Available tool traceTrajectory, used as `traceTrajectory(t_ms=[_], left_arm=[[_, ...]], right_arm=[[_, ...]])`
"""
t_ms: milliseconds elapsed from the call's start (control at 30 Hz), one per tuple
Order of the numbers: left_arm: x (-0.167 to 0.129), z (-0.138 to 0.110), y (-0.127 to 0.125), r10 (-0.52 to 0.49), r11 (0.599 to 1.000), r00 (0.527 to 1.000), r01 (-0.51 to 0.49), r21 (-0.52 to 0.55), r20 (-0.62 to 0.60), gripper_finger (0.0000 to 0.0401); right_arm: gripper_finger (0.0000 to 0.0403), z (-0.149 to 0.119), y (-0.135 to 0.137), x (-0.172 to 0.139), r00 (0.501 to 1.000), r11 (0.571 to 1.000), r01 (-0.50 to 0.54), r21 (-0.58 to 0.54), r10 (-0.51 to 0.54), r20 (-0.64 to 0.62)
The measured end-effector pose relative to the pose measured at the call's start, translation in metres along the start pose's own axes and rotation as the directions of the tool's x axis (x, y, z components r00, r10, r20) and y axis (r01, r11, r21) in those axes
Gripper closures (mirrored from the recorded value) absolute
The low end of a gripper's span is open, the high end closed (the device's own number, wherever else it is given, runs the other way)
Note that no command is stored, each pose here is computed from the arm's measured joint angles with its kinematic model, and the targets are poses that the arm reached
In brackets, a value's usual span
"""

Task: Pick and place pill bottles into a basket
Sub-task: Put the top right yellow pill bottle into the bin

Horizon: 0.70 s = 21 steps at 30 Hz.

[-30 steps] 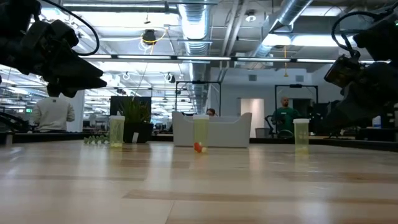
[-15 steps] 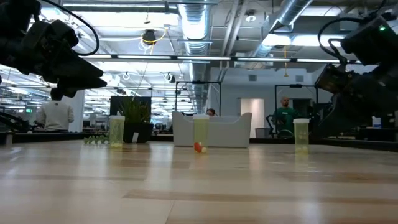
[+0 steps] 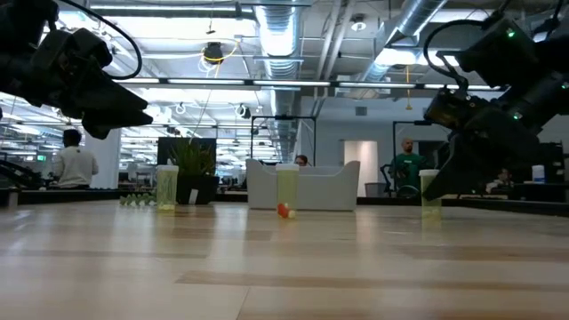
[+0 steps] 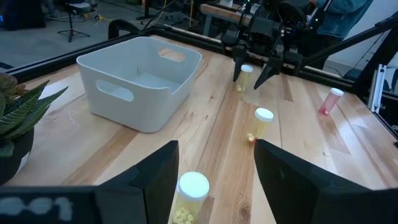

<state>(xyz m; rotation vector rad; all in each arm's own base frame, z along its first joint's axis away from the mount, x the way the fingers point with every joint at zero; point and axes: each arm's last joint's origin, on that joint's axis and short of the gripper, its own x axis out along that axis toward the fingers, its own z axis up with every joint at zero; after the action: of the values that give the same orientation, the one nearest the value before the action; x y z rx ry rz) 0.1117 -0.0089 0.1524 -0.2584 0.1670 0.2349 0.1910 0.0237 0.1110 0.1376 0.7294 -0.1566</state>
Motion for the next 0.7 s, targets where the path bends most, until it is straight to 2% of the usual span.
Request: traceTrajectory(t_ms=[300, 400, 533, 700], left_arm=[[0.000, -0.001, 0.000, 0.002, 1.000, 1.000, -0.002, 0.004, -0.008, 0.0202], [0.000, -0.001, 0.000, 0.003, 1.000, 1.000, -0.003, 0.004, -0.010, 0.0202], [0.000, -0.001, 0.000, 0.003, 1.000, 1.000, -0.003, 0.005, -0.011, 0.0202], [0.000, -0.001, 0.000, 0.003, 1.000, 1.000, -0.003, 0.005, -0.012, 0.0202]], right_arm=[[0.0284, 0.002, 0.001, 0.000, 1.000, 1.000, 0.000, -0.001, 0.000, -0.001], [0.0307, 0.002, 0.001, 0.000, 1.000, 1.000, 0.000, -0.002, 0.000, 0.000], [0.0313, 0.003, 0.001, 0.000, 1.000, 1.000, -0.002, -0.008, 0.002, 0.002], [0.0297, 0.017, 0.005, 0.000, 0.999, 0.998, -0.014, -0.065, 0.017, 0.037]])
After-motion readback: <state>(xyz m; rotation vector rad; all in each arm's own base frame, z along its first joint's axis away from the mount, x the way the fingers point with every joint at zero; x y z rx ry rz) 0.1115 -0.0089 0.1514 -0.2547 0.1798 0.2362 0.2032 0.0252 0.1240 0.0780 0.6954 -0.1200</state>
